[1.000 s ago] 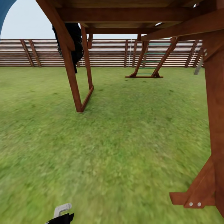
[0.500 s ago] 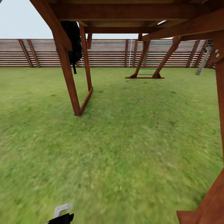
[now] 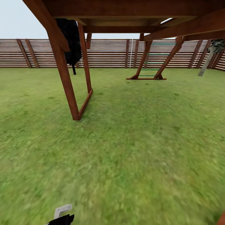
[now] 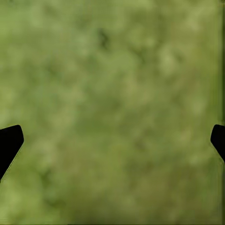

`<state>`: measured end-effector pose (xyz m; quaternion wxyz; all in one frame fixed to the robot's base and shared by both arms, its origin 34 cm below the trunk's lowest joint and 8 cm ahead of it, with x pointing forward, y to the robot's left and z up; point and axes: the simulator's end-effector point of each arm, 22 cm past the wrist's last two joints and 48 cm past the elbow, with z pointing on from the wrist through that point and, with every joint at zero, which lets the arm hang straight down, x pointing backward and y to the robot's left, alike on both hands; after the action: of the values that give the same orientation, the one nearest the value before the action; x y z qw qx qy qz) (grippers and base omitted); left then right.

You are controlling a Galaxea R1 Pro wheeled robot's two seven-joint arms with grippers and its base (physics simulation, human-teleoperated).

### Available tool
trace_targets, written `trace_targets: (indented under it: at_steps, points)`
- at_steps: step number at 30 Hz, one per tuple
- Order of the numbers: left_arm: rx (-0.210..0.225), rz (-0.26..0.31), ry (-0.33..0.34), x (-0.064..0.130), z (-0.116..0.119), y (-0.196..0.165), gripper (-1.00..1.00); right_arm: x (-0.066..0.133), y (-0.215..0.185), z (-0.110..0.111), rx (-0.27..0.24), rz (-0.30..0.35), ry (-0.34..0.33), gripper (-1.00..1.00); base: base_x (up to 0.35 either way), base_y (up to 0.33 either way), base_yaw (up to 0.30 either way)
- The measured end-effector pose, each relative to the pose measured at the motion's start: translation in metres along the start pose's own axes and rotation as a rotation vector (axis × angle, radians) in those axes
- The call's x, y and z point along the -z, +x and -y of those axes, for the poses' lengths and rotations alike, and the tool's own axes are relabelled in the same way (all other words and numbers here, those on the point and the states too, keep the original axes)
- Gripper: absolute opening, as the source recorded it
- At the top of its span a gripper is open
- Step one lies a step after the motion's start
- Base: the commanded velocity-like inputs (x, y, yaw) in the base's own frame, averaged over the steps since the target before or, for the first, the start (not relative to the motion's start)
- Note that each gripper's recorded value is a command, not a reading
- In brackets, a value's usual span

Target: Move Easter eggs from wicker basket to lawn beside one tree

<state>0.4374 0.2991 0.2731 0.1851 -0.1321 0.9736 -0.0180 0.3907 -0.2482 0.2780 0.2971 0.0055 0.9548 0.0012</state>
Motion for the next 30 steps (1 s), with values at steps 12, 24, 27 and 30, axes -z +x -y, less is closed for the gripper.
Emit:
trace_targets:
  at_steps: [12,24,27,30]
  points:
    - [0.002,-0.017,0.001,-0.001,0.001,0.008,1.00,0.001,0.009,0.002,0.003,-0.021,0.003,1.00,0.339,0.000,0.000]
    - [0.003,-0.037,0.000,-0.001,0.001,0.017,1.00,0.001,0.011,0.001,0.004,-0.027,0.001,1.00,0.339,0.000,0.000]
    - [0.004,-0.037,0.000,-0.001,0.000,0.017,1.00,0.001,0.011,0.003,0.005,-0.028,0.004,1.00,0.339,0.000,0.000]
    - [0.004,-0.038,-0.001,-0.001,0.000,0.018,1.00,0.002,0.016,0.004,0.006,-0.037,0.006,1.00,0.339,0.000,0.000]
